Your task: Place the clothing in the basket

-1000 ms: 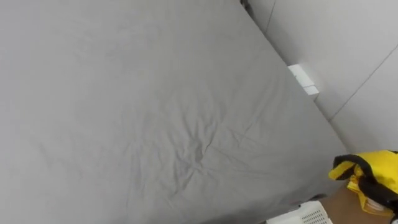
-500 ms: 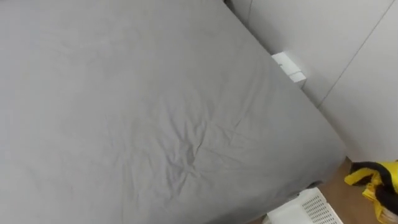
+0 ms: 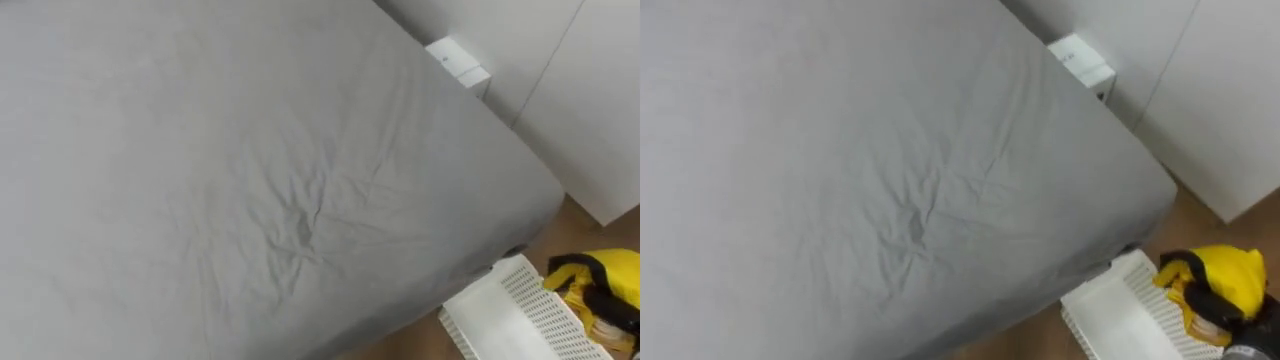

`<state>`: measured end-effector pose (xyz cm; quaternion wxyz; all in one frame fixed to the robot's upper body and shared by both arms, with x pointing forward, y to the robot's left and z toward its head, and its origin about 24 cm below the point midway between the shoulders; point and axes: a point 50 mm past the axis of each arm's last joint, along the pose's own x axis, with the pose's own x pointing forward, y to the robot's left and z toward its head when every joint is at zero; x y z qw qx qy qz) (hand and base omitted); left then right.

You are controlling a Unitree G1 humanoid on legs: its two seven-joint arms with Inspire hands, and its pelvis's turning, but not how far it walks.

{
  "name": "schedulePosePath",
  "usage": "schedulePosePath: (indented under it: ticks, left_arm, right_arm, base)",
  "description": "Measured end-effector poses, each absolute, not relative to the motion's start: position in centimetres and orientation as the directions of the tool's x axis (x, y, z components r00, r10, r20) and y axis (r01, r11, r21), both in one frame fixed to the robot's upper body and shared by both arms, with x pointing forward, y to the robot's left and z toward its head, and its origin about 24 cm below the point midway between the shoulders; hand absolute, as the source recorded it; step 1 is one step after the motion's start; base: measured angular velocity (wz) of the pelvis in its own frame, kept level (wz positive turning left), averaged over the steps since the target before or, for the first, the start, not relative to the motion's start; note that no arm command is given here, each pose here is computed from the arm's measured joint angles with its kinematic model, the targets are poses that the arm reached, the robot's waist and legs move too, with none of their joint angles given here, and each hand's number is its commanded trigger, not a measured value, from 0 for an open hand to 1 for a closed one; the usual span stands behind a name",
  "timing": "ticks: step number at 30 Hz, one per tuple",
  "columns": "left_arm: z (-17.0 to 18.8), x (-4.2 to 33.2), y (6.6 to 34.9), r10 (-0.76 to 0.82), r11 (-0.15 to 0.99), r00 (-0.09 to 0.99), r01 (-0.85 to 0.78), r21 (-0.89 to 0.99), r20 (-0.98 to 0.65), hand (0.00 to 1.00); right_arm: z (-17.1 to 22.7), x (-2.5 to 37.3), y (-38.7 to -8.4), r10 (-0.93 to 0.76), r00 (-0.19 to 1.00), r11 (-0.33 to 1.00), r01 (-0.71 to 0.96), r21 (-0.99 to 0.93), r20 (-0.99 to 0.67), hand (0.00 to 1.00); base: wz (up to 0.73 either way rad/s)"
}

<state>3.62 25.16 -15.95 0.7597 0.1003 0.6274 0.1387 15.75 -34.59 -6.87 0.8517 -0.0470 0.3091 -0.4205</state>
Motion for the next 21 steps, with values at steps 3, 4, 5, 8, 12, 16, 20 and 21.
schedulePosePath:
  ticks: [3,4,5,8,12,16,20,21]
  left_arm:
    - [-15.9,4.0,25.1,0.335,0.942,0.190,-0.080,0.325,-0.923,0.00]
    - [-15.9,4.2,25.1,0.334,0.943,0.195,-0.079,0.325,-0.922,0.00]
    - [-16.0,4.5,25.0,0.331,0.943,0.198,-0.070,0.324,-0.922,0.00]
    - [-16.0,4.9,24.9,0.328,0.945,0.200,-0.059,0.322,-0.923,0.00]
    - [-16.0,5.5,24.9,0.331,0.943,0.212,-0.051,0.328,-0.919,0.00]
    - [-16.0,5.8,24.8,0.342,0.939,0.213,-0.037,0.342,-0.915,0.00]
    - [-16.0,5.8,24.7,0.348,0.936,0.215,-0.027,0.351,-0.912,0.00]
    - [-16.0,5.8,24.6,0.349,0.936,0.216,-0.026,0.352,-0.912,0.00]
  right_arm:
    - [-7.3,16.3,-34.3,-0.730,0.456,0.662,0.658,-0.358,-0.509,1.00]
    - [-7.6,16.2,-34.2,-0.725,0.450,0.666,0.651,-0.364,-0.522,1.00]
    - [-8.0,15.9,-34.1,-0.721,0.437,0.668,0.646,-0.370,-0.537,1.00]
    - [-8.8,15.3,-33.8,-0.706,0.418,0.681,0.622,-0.386,-0.572,0.00]
    - [-9.3,14.8,-33.7,-0.703,0.399,0.682,0.614,-0.398,-0.589,0.00]
    - [-9.7,14.4,-33.5,-0.697,0.385,0.685,0.606,-0.404,-0.605,0.00]
    - [-10.0,14.5,-33.3,-0.685,0.387,0.697,0.597,-0.399,-0.617,0.00]
    - [-10.0,14.5,-33.3,-0.682,0.384,0.698,0.596,-0.397,-0.622,0.00]
  base:
    - [0.00]
    - [-0.05]
    - [-0.06]
    - [0.00]
    - [0.05]
    - [0.02]
    - [0.00]
    - [0.00]
